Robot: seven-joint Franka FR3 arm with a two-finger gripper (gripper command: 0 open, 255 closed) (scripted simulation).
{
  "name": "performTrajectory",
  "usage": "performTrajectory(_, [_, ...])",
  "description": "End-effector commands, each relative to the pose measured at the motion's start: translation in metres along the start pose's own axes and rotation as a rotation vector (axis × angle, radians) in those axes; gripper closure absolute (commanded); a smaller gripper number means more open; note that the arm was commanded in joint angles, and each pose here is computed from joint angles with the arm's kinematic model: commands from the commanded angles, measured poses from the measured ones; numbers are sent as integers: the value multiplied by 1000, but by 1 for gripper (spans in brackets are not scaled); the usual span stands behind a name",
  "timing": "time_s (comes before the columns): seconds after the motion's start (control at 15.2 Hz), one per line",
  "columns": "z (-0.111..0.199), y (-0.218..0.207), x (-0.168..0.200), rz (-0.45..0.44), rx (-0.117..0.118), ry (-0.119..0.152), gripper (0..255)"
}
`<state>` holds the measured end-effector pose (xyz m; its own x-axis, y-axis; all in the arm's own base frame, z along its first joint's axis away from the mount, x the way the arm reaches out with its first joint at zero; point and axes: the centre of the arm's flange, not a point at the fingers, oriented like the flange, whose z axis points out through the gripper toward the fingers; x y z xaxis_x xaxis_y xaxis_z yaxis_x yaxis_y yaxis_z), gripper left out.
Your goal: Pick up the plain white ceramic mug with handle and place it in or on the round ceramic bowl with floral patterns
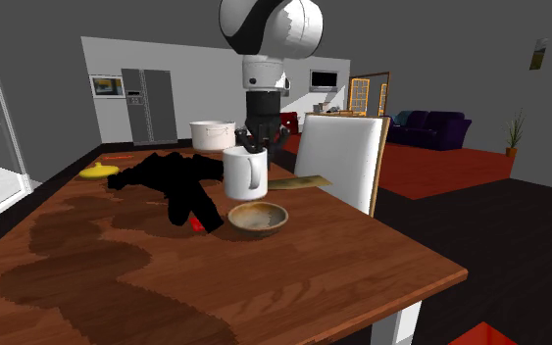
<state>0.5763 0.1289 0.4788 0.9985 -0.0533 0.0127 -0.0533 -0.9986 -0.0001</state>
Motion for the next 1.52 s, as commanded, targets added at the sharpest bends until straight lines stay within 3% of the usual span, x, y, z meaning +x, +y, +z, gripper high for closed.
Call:
performTrajectory(0.0, [-1, 19, 18, -1, 0, 1, 255])
performTrajectory(0.2, [-4, 45, 45, -1, 0, 1, 255])
performTrajectory(1.25, [80, 45, 44, -1, 0, 1, 255])
performTrajectory(1.45, [84, 45, 44, -1, 0, 1, 255])
